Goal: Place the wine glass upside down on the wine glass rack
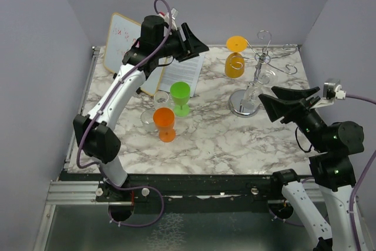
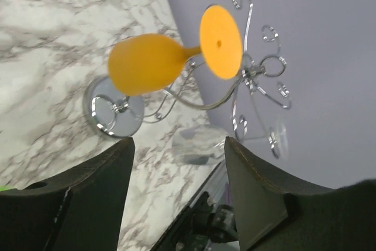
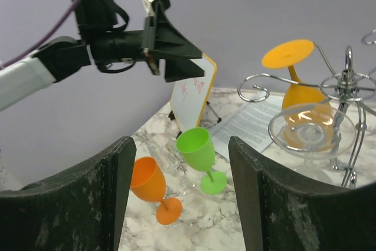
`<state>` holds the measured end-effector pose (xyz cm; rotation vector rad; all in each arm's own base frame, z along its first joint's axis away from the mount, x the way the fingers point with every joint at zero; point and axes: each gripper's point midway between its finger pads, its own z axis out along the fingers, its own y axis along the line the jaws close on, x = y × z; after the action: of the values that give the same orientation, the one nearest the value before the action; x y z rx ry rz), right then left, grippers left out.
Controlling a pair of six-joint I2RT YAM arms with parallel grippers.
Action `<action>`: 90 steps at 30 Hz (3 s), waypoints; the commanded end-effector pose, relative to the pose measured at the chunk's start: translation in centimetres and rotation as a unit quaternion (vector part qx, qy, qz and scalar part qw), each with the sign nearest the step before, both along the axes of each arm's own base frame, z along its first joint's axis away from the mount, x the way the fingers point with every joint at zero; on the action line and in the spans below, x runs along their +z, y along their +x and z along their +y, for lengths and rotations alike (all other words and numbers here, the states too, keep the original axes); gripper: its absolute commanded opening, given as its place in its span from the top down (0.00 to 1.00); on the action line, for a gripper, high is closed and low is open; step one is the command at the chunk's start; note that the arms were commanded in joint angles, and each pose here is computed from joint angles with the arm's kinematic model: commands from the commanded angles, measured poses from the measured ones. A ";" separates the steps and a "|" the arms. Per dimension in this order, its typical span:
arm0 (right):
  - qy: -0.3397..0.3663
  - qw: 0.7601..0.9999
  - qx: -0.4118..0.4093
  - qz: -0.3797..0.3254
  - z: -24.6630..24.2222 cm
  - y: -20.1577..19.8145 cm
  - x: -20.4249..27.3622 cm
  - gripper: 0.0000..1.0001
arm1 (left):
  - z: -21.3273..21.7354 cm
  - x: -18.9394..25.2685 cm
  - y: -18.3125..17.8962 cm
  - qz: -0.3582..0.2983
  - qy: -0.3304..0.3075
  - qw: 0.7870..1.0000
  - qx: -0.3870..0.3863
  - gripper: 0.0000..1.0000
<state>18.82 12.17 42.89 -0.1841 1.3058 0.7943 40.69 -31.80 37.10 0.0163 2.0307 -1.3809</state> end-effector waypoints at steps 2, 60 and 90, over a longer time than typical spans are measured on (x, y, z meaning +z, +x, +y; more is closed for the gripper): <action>0.005 0.998 -0.021 0.060 -0.5 0.8 -1.7 0.30 | 5.6 -5.5 -2.8 -0.019 0.147 0.987 0.063 0.33; 0.225 0.894 0.006 0.387 1.1 -0.5 -16.6 0.39 | -1.2 -11.8 -13.3 -0.162 0.320 0.933 0.017 1.00; 0.411 0.622 -0.047 0.665 3.2 0.3 -26.6 0.47 | -8.8 -10.9 -24.0 -0.333 0.140 0.931 -0.058 1.00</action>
<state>19.02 14.51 16.62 1.4213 2.0509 1.3645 17.17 -38.53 25.37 0.6270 1.6855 -0.9169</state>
